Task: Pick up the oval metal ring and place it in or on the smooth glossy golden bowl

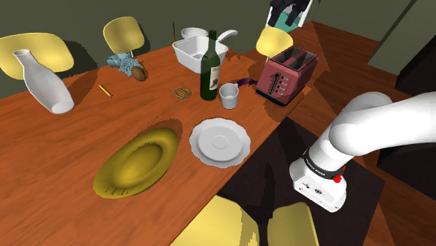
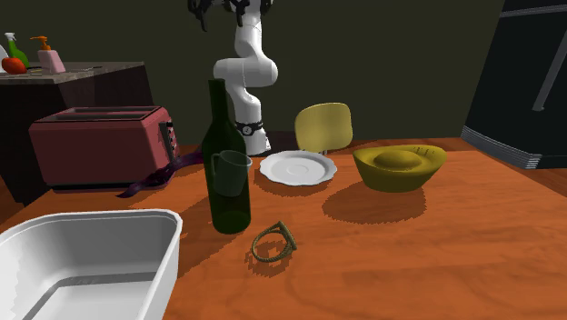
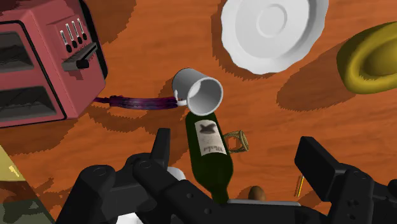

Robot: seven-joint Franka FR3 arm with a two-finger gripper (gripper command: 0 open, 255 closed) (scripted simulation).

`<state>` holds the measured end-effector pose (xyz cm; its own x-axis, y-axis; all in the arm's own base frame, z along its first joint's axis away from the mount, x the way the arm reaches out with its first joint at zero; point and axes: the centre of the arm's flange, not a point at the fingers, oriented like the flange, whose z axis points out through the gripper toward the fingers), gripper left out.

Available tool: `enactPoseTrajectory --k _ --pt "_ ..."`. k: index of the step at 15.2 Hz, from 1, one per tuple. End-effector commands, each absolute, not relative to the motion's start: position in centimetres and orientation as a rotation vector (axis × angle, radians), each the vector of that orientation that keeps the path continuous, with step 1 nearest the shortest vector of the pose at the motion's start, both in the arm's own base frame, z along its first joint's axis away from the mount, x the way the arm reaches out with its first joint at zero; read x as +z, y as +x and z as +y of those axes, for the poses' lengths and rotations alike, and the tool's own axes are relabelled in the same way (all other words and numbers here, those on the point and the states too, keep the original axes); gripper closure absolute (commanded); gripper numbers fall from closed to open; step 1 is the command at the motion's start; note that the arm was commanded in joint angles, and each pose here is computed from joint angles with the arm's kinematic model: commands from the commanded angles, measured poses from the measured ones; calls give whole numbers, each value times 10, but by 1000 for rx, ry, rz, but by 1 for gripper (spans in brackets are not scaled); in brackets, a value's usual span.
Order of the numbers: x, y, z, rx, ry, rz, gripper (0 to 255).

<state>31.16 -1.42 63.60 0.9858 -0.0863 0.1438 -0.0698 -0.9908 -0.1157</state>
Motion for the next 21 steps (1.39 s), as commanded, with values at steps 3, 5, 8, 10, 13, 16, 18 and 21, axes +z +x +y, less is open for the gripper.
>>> enactPoseTrajectory --k 3,5,8,10,13,16,18,21 --pt "620 333 -7 -211 -3027 125 0" --pt "603 353 1 -196 -3033 130 0" --pt "578 384 11 -173 -3042 138 0" --pt "560 404 18 -158 -3048 144 0" --pt "534 435 28 -135 -3056 152 0" --pt "507 464 38 -112 -3065 160 0" --pt "489 484 45 -97 -3070 166 0" --pt "461 513 54 -73 -3079 174 0"
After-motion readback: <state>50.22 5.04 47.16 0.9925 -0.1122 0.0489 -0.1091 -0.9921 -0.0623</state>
